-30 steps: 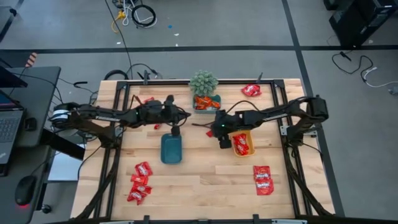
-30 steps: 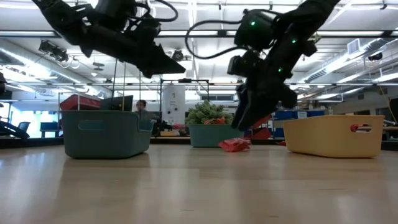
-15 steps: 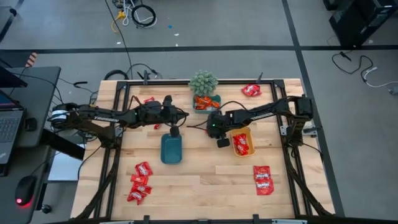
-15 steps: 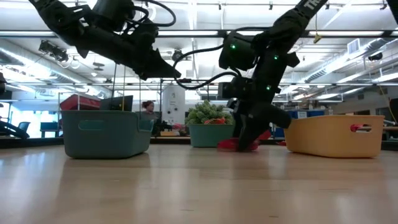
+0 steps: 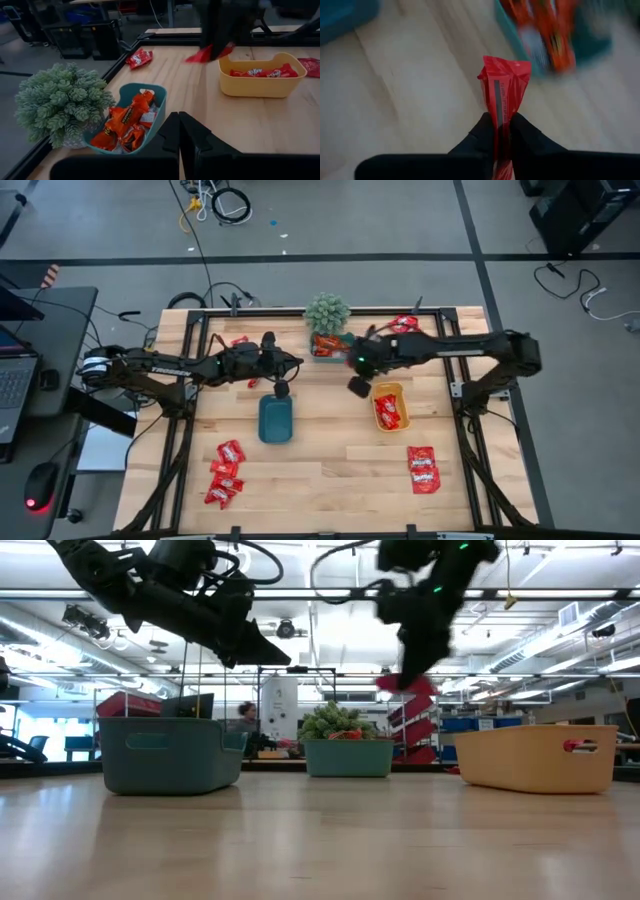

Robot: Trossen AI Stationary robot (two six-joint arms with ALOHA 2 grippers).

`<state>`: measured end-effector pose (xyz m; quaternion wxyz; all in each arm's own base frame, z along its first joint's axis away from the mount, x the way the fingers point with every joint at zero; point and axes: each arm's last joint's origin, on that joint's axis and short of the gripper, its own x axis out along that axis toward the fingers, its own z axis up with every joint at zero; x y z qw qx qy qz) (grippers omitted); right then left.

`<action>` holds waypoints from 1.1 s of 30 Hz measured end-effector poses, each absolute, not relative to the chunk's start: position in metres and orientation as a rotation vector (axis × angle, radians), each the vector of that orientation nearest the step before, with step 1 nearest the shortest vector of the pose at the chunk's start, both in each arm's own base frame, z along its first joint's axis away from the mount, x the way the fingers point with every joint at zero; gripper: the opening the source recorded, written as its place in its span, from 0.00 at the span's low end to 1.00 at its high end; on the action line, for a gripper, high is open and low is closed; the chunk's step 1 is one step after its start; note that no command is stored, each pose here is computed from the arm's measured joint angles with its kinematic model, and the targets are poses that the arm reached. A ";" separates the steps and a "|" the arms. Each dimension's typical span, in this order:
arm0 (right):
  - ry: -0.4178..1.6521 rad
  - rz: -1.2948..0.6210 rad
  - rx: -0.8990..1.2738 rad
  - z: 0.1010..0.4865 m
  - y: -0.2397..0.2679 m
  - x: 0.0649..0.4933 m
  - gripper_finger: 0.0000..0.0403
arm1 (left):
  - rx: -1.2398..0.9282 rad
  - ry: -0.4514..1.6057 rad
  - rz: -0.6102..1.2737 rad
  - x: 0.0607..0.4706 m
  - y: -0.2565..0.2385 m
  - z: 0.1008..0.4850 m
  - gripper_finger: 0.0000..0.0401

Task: Sort candy
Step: Put the red chocolate into the yellow bin

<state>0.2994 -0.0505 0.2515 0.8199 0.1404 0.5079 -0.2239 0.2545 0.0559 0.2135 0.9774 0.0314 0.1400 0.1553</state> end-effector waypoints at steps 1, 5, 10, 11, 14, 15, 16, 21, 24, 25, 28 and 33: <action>1.096 -0.505 0.343 0.253 -0.047 0.290 0.08 | 0.064 0.279 0.313 0.255 0.056 0.214 0.00; 1.100 -0.580 0.483 0.252 -0.027 0.260 0.05 | 0.065 0.268 0.316 0.255 0.056 0.215 0.00; 1.083 -0.653 0.640 0.235 -0.004 0.238 0.08 | 0.069 0.256 0.324 0.255 0.056 0.216 0.00; 1.081 -0.672 0.664 0.231 0.000 0.236 0.09 | 0.073 0.257 0.324 0.255 0.056 0.216 0.00; 1.109 -0.730 0.697 0.215 0.011 0.230 0.09 | 0.111 0.264 0.319 0.255 0.056 0.216 0.00; 1.114 -0.747 0.706 0.211 0.014 0.229 0.09 | 0.114 0.267 0.318 0.255 0.056 0.216 0.00; 1.113 -0.763 0.712 0.208 0.016 0.228 0.09 | 0.114 0.269 0.318 0.255 0.056 0.215 0.00; 1.114 -0.865 0.740 0.191 0.025 0.220 0.10 | 0.112 0.295 0.315 0.255 0.056 0.213 0.00; 1.117 -0.892 0.753 0.185 0.027 0.216 0.14 | 0.109 0.324 0.313 0.254 0.056 0.210 0.00; 1.125 -0.894 0.747 0.185 0.027 0.215 0.15 | 0.105 0.333 0.313 0.254 0.056 0.209 0.00; 1.129 -0.864 0.722 0.185 0.027 0.216 0.21 | 0.062 0.361 0.318 0.252 0.056 0.206 0.01; 1.144 -0.838 0.688 0.185 0.027 0.215 0.37 | 0.001 0.403 0.327 0.251 0.055 0.203 0.06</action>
